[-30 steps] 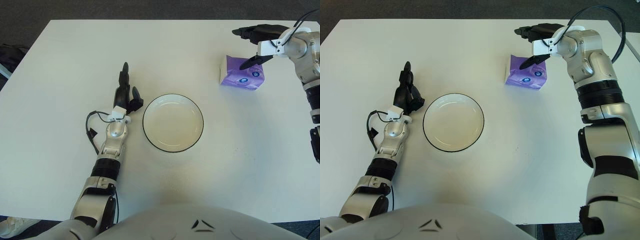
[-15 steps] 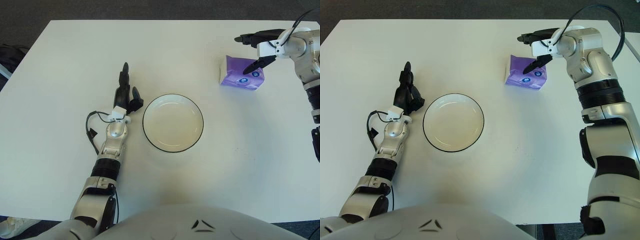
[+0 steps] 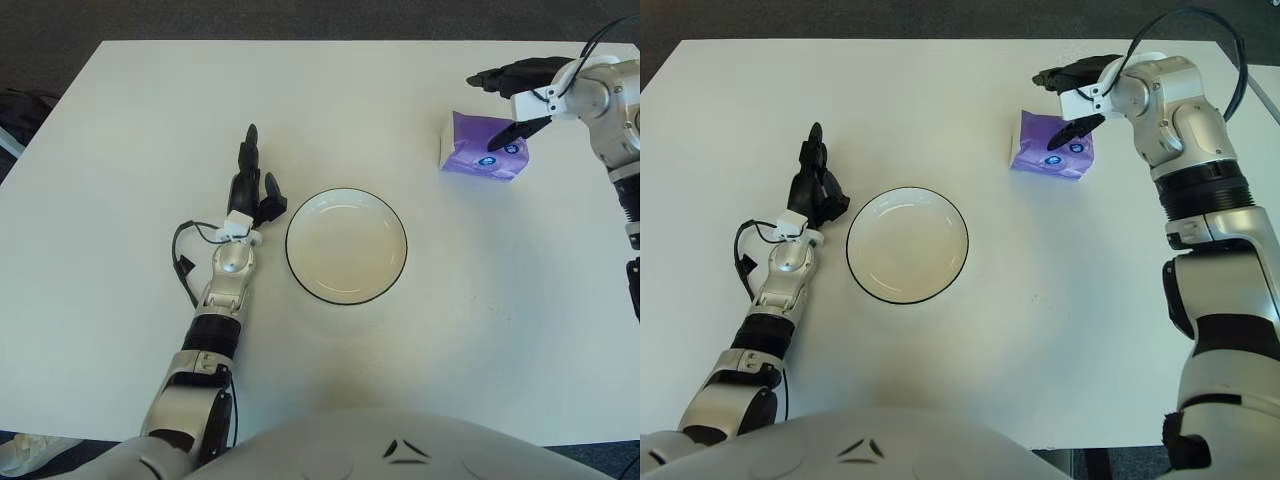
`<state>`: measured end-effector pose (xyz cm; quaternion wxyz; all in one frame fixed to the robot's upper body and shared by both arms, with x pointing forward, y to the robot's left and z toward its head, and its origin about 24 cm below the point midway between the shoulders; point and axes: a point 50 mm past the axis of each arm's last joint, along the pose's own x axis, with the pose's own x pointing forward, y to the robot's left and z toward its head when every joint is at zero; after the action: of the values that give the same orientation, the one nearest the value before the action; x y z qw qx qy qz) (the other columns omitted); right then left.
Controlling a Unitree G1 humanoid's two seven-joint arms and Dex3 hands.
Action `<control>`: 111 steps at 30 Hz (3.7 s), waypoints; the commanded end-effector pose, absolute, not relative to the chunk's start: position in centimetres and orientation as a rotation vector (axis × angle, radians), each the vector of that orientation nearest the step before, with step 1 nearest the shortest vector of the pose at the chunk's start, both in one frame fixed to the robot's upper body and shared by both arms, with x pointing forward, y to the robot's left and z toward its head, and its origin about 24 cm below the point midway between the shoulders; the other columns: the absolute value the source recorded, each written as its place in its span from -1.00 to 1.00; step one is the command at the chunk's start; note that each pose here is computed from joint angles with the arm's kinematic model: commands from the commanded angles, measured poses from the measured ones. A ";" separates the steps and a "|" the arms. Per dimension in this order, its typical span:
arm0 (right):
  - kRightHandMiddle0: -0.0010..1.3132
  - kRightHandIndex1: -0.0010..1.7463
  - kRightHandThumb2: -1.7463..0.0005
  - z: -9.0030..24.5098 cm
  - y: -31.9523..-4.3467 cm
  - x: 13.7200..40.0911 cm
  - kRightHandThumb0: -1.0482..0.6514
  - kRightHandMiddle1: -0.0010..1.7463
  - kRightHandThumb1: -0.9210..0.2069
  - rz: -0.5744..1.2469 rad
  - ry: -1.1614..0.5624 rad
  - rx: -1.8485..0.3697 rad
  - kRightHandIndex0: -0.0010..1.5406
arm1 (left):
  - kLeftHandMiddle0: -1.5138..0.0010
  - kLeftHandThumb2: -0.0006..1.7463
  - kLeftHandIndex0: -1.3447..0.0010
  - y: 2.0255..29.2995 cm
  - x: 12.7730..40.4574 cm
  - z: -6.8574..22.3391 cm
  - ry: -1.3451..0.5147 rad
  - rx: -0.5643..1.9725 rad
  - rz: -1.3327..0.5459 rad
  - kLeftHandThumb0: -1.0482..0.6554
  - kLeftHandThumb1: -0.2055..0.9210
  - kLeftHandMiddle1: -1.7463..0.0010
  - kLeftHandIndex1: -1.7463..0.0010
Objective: Put the tissue paper into the plate.
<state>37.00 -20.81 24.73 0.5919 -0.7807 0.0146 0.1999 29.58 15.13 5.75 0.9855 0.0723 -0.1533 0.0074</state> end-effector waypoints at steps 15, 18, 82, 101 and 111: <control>-1.00 -1.00 0.60 23.3 -21.2 36.5 -1.00 -1.00 -1.00 0.493 -0.027 -1.871 -1.00 | 1.00 0.22 1.00 16.2 27.4 0.8 -0.113 0.181 0.026 -0.66 1.00 1.00 0.93; -1.00 -1.00 0.59 23.0 -21.3 36.5 -1.00 -1.00 -1.00 0.499 -0.023 -1.869 -1.00 | 1.00 0.23 1.00 16.3 27.4 0.7 -0.110 0.181 0.023 -0.67 1.00 1.00 0.93; -1.00 -1.00 0.53 14.7 -21.8 38.6 -1.00 -1.00 -1.00 0.560 0.213 -1.870 -1.00 | 0.98 0.26 1.00 17.1 27.1 0.6 -0.118 0.208 0.016 -0.71 1.00 1.00 0.88; -0.98 -0.94 0.75 12.7 -21.8 38.0 -0.79 -0.51 -0.97 0.316 -0.014 -1.771 -0.72 | 0.95 0.27 1.00 17.2 27.0 0.5 -0.113 0.208 0.022 -0.71 1.00 0.99 0.88; -0.81 0.67 0.02 9.2 -21.5 37.4 -0.28 0.87 0.04 0.135 -0.164 -1.582 -0.59 | 0.92 0.27 1.00 17.3 27.0 0.5 -0.112 0.210 0.023 -0.69 1.00 0.98 0.87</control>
<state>38.42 -21.27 12.41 0.6789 -0.7269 -0.0947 0.0409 30.00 16.11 5.83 0.9829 0.0904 -0.1602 0.0052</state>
